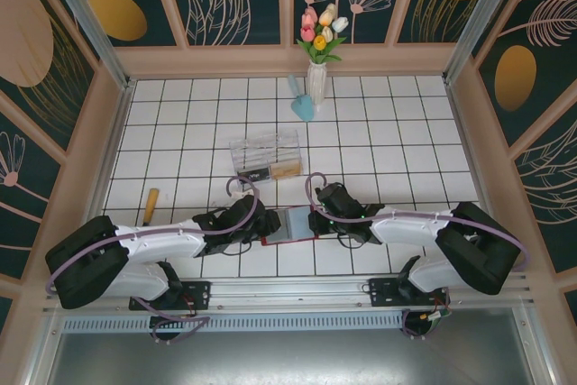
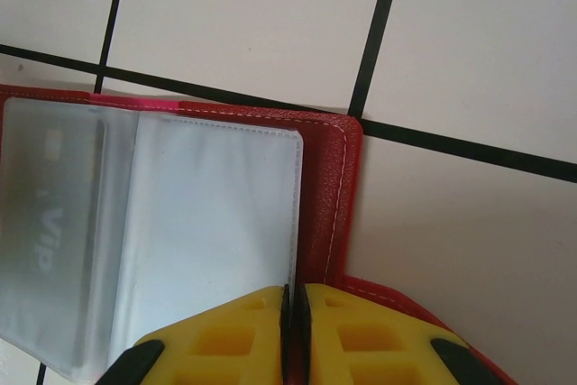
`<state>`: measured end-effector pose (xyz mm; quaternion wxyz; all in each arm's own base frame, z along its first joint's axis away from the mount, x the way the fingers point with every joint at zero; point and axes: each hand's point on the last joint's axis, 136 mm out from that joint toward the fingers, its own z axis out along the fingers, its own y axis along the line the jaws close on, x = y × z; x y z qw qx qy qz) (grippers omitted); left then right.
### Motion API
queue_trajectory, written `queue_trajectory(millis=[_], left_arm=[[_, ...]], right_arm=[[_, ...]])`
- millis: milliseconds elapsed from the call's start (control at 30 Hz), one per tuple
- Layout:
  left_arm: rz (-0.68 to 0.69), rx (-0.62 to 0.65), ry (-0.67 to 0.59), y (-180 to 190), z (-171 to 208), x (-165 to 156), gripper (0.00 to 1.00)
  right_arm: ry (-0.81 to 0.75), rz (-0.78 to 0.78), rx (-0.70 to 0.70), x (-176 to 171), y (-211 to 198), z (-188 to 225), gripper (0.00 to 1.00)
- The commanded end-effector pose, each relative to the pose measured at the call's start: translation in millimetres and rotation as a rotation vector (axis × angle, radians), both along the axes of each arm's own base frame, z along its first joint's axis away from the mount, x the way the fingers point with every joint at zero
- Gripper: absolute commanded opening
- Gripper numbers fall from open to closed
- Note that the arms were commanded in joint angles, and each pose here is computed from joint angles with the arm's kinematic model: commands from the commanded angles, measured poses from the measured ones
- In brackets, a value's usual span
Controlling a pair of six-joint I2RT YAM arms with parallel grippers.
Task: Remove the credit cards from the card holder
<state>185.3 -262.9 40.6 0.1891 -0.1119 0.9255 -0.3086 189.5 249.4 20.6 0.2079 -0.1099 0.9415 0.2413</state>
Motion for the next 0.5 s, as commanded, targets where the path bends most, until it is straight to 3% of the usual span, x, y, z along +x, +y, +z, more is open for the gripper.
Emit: queue_trajectory(millis=[0,467], left_arm=[[0.011,0.059,0.03,11.4,-13.7,-4.1,0.38],[0.006,0.081,0.04,13.3,-17.3,-5.3,0.38]], right_arm=[[0.022,-0.008,-0.033,-4.2,-5.5,-10.8,0.15],[0.024,-0.005,-0.035,-4.3,-5.1,-11.6,0.15]])
